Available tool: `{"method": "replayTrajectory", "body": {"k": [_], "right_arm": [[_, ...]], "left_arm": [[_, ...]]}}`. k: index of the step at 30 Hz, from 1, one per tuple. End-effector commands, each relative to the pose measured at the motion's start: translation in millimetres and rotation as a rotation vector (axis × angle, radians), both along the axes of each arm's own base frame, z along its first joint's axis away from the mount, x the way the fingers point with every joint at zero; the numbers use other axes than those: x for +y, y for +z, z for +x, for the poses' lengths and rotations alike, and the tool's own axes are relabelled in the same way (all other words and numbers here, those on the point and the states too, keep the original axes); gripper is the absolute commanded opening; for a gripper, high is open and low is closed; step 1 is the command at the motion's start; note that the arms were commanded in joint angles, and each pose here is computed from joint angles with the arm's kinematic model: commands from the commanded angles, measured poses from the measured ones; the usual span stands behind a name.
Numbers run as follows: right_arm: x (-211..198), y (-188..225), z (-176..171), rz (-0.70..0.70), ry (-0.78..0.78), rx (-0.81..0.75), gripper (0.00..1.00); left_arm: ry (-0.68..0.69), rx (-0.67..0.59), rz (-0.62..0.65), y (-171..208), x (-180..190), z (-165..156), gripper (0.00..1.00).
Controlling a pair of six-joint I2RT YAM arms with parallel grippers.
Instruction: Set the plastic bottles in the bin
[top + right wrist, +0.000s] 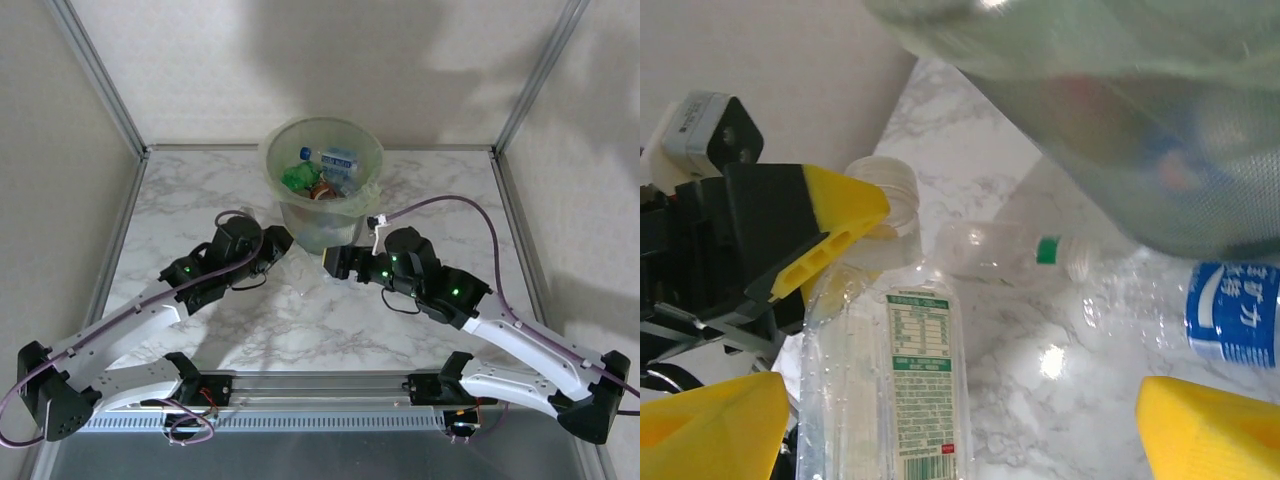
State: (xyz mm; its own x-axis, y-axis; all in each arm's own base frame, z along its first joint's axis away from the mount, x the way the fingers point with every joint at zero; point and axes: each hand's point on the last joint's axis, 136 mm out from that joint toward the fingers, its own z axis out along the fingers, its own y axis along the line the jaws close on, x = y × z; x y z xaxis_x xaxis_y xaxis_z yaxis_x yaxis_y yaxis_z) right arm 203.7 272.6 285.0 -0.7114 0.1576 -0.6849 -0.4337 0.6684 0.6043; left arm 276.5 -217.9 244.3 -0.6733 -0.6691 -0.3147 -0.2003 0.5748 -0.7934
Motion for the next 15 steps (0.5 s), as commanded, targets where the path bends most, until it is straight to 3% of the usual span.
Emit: {"method": "replayTrajectory", "body": {"k": [1, 15], "right_arm": [[8.5, 19.0, -0.1, -0.036, 0.036, -0.073, 0.94], [46.6, 37.3, -2.9, -0.392, 0.039, -0.263, 0.99]], "left_arm": [[-0.022, -0.014, 0.045, 11.2, -1.8, 0.9, 0.20], [-0.007, -0.035, 0.157, 39.6, 5.0, 11.8, 0.20]]}}
